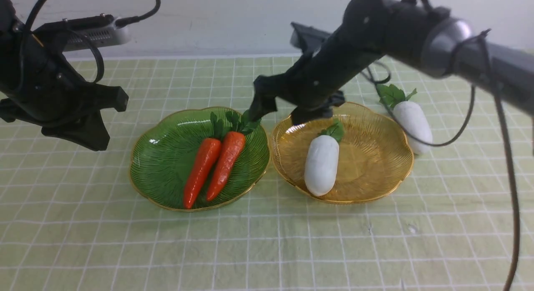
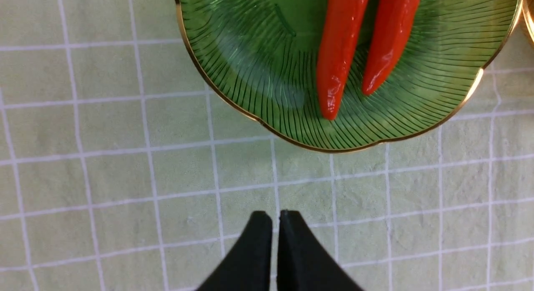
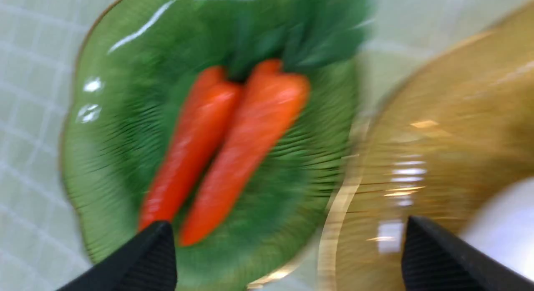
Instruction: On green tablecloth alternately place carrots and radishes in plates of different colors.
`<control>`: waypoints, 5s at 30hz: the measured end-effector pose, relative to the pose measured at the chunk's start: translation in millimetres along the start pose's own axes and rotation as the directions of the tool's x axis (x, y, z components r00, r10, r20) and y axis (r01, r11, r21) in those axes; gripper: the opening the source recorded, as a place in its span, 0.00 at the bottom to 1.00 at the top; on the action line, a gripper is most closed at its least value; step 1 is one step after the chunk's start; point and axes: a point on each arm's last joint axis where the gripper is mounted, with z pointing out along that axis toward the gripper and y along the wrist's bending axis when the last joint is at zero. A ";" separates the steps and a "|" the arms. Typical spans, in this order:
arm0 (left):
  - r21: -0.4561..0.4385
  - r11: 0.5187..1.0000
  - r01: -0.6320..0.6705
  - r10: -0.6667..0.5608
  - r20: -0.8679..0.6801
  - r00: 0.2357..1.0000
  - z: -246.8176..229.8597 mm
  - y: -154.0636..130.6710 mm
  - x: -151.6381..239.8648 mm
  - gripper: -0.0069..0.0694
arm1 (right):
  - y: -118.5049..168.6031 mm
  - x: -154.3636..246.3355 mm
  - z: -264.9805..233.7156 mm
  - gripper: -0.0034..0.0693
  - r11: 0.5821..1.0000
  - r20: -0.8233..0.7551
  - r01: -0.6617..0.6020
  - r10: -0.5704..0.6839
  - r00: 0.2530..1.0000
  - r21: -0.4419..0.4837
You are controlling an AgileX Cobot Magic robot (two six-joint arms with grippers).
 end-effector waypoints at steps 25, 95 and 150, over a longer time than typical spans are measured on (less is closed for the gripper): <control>0.000 1.000 0.001 -0.001 0.000 1.000 0.0 0.0 0.0 0.10 | -205.1 -7.3 20.8 0.87 0.835 0.102 -0.242 0.220 0.970 0.495; -0.075 0.997 -0.024 0.024 -0.003 1.000 -0.3 6.8 0.1 0.10 | -33.4 11.6 -98.5 0.82 0.972 -0.011 0.034 -0.033 0.999 0.233; -0.099 0.994 -0.034 0.034 -0.004 0.999 -0.4 9.0 0.1 0.10 | -27.7 379.5 -278.9 0.03 0.857 0.828 0.163 -0.515 0.221 0.489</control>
